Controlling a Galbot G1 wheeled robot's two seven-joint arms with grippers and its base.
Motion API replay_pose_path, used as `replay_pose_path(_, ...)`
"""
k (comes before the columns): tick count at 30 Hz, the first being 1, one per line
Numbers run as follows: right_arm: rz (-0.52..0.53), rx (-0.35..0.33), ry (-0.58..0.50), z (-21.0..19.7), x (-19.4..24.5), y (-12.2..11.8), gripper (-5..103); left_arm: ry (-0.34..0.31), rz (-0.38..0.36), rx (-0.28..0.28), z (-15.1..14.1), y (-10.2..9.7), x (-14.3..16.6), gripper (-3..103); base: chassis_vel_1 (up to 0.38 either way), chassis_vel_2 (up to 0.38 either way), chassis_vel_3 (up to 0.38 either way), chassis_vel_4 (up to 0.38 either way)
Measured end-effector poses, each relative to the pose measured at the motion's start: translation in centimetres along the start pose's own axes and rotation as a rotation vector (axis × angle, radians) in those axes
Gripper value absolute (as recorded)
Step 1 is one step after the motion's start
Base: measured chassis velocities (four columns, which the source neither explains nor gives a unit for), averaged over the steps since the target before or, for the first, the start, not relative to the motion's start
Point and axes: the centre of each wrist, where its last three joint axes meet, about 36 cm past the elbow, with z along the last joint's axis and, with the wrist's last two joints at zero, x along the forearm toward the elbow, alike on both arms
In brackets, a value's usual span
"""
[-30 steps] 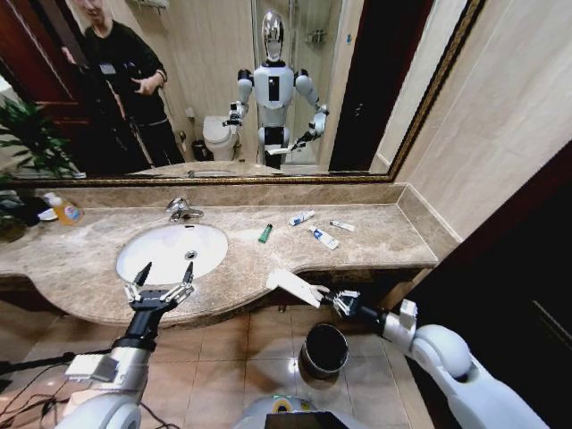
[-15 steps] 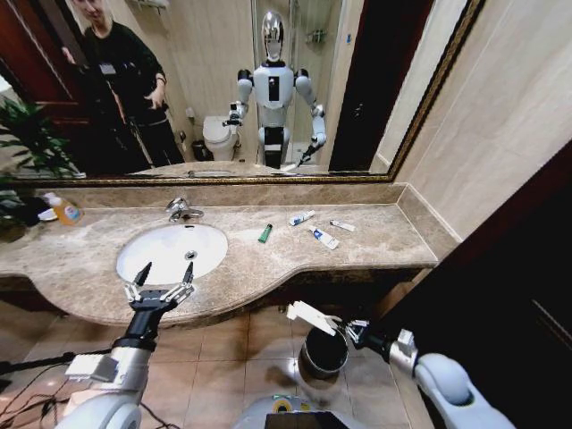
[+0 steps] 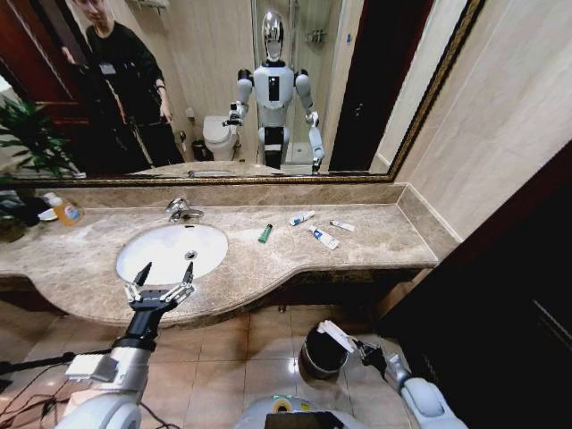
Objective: Pick up the trash from the sink and place it in the trash bin.
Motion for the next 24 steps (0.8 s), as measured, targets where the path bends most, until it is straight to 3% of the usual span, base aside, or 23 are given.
replay_pose_path(10, 0.040, -0.035, 0.017, 2.2, -2.0, 2.0, -2, 0.000, 0.000, 0.000, 0.0, 0.0, 0.0, 100, 0.000, 0.000, 0.000, 0.000)
replay_pose_path(12, 0.033, -0.041, 0.024, 2.2, -2.2, 2.4, 7, 0.000, 0.000, 0.000, 0.0, 0.0, 0.0, 100, 0.000, 0.000, 0.000, 0.000)
replay_pose_path(17, 0.022, -0.055, 0.030, 2.0, -2.5, 3.1, 18, 0.000, 0.000, 0.000, 0.0, 0.0, 0.0, 100, 0.000, 0.000, 0.000, 0.000)
replay_pose_path(23, 0.006, -0.059, 0.016, 1.0, -2.8, 4.1, 45, 0.000, 0.000, 0.000, 0.0, 0.0, 0.0, 100, 0.000, 0.000, 0.000, 0.000)
replay_pose_path(24, 0.006, -0.059, 0.016, 1.0, -2.8, 4.1, 45, 0.000, 0.000, 0.000, 0.0, 0.0, 0.0, 100, 0.000, 0.000, 0.000, 0.000)
